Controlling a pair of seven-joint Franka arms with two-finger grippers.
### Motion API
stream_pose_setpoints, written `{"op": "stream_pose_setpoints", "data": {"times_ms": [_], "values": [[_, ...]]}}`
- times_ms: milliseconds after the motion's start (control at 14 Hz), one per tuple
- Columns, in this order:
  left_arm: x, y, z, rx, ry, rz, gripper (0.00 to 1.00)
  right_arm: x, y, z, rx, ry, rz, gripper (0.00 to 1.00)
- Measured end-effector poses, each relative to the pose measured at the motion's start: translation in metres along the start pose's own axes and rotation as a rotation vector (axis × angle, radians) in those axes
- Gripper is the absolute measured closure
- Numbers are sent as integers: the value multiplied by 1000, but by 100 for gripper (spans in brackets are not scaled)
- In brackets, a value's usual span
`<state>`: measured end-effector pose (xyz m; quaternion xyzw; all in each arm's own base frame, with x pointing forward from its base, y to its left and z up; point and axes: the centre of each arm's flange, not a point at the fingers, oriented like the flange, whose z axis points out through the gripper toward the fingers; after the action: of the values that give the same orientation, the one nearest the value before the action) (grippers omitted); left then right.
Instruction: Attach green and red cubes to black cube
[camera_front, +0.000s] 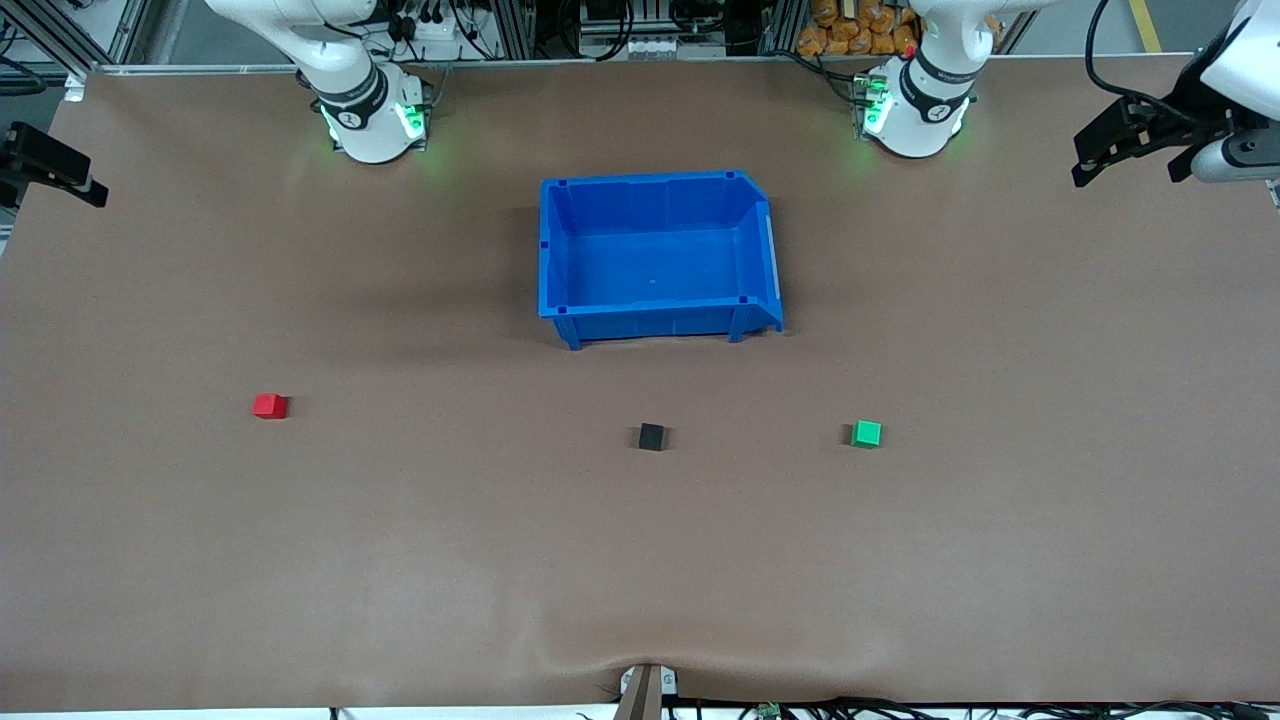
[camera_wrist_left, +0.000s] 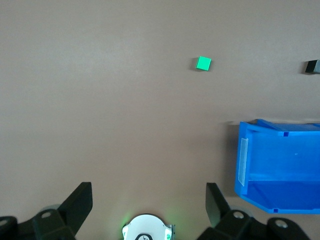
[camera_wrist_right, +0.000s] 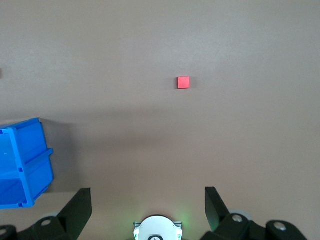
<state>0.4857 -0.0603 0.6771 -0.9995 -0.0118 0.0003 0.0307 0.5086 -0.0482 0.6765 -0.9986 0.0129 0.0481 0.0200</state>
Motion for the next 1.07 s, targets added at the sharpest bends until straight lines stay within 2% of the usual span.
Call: {"op": "stream_pose_setpoints", "data": {"times_ms": [1070], "values": [[-5, 4, 2, 6, -39, 7, 0, 3, 2, 5, -1, -7, 3, 0]]}}
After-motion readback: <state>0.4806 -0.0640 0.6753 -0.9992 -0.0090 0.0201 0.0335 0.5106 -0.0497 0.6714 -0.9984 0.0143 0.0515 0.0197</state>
